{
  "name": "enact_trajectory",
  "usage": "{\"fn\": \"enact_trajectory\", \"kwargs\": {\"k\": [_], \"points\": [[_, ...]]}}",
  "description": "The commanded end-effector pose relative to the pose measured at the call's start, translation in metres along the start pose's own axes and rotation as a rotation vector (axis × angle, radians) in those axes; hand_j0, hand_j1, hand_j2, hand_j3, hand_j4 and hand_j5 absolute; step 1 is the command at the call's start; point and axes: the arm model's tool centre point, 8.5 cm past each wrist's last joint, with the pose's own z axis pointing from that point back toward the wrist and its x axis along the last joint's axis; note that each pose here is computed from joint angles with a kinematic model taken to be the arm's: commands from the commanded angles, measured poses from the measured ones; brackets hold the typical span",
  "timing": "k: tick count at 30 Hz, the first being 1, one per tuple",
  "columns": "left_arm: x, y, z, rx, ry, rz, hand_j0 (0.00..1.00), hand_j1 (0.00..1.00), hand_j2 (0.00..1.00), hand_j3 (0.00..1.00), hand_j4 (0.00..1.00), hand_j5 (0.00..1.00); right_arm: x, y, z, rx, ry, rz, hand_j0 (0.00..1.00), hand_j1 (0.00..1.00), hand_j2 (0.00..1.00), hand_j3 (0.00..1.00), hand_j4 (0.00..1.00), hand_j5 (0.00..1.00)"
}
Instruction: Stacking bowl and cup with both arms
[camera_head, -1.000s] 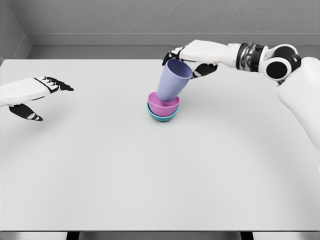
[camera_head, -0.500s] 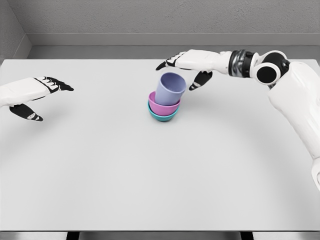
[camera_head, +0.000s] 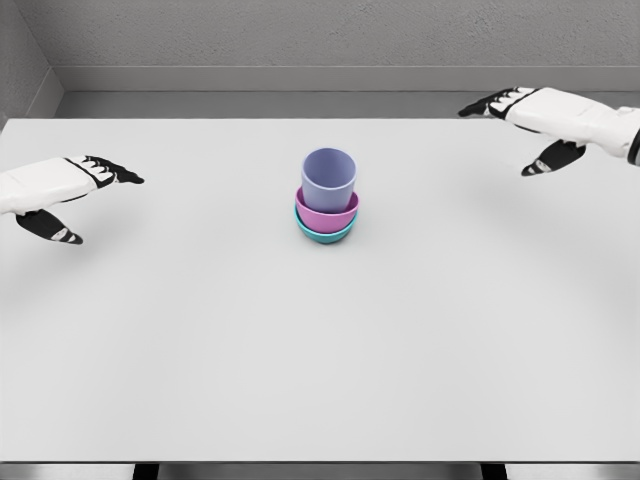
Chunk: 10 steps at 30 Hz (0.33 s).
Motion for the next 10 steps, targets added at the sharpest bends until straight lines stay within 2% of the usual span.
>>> {"fn": "enact_trajectory", "kwargs": {"k": [1,10], "points": [[-0.0003,0.0002,0.0001,0.004,0.001,0.006,1.00,1.00,1.00,1.00,1.00,1.00,-0.0034,-0.0030,0.0058,-0.007,0.011,-0.002,1.00,1.00,1.00,1.00,1.00,1.00],[-0.0015,-0.0019,0.0018,-0.001,0.005,0.009,1.00,1.00,1.00,1.00,1.00,1.00,-0.0007,-0.0037,0.0020,-0.014,0.002,-0.004,1.00,1.00,1.00,1.00,1.00,1.00]]}}
